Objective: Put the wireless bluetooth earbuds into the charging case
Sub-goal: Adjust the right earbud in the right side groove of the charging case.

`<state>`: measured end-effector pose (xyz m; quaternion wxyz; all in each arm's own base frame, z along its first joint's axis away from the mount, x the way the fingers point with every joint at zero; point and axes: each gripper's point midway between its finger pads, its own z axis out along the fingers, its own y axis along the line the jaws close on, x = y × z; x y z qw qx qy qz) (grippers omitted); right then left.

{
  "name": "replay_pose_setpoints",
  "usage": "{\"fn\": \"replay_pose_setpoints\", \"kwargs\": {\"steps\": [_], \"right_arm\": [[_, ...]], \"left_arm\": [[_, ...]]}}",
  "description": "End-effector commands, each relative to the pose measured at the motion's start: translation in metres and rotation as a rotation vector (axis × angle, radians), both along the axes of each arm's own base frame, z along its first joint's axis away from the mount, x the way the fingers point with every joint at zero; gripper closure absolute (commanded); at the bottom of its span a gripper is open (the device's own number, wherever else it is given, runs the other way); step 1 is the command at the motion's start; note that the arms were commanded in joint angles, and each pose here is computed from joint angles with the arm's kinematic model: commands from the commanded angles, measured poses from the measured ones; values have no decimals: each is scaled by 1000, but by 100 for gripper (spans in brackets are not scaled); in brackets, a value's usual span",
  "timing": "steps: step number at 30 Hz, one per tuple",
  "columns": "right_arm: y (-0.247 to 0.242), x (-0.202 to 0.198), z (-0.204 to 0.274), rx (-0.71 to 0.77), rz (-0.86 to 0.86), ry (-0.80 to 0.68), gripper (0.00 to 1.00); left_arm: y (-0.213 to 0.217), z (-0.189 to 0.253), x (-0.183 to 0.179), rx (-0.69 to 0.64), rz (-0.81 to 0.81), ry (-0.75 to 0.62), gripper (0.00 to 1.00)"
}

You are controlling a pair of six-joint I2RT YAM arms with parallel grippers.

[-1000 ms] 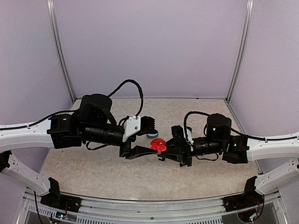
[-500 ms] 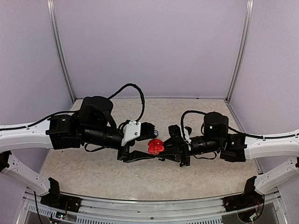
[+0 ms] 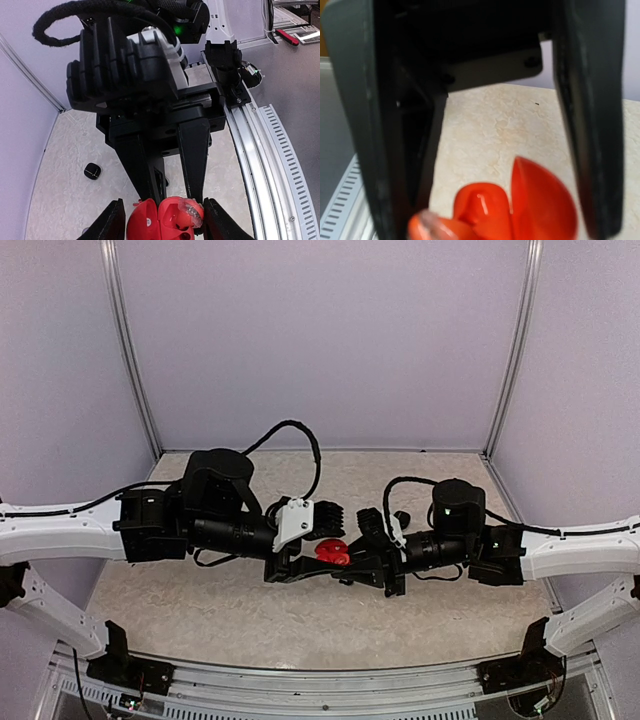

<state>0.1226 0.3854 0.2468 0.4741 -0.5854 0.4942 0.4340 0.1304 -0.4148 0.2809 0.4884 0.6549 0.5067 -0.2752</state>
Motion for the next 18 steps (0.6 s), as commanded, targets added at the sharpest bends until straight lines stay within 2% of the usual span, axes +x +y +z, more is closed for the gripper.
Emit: {"fn": "replay_pose_setpoints", "kwargs": {"steps": [1, 12, 18], "right_arm": [[3, -6, 10, 16, 27, -15, 100], [-2, -8, 17, 36, 17, -29, 100], [-3, -8, 22, 49, 9, -29, 100]], "left_arm": [[-6, 2, 10, -35, 30, 13, 49], [0, 1, 21, -77, 49, 59, 53], [0, -4, 35, -70, 128, 77, 53]]}}
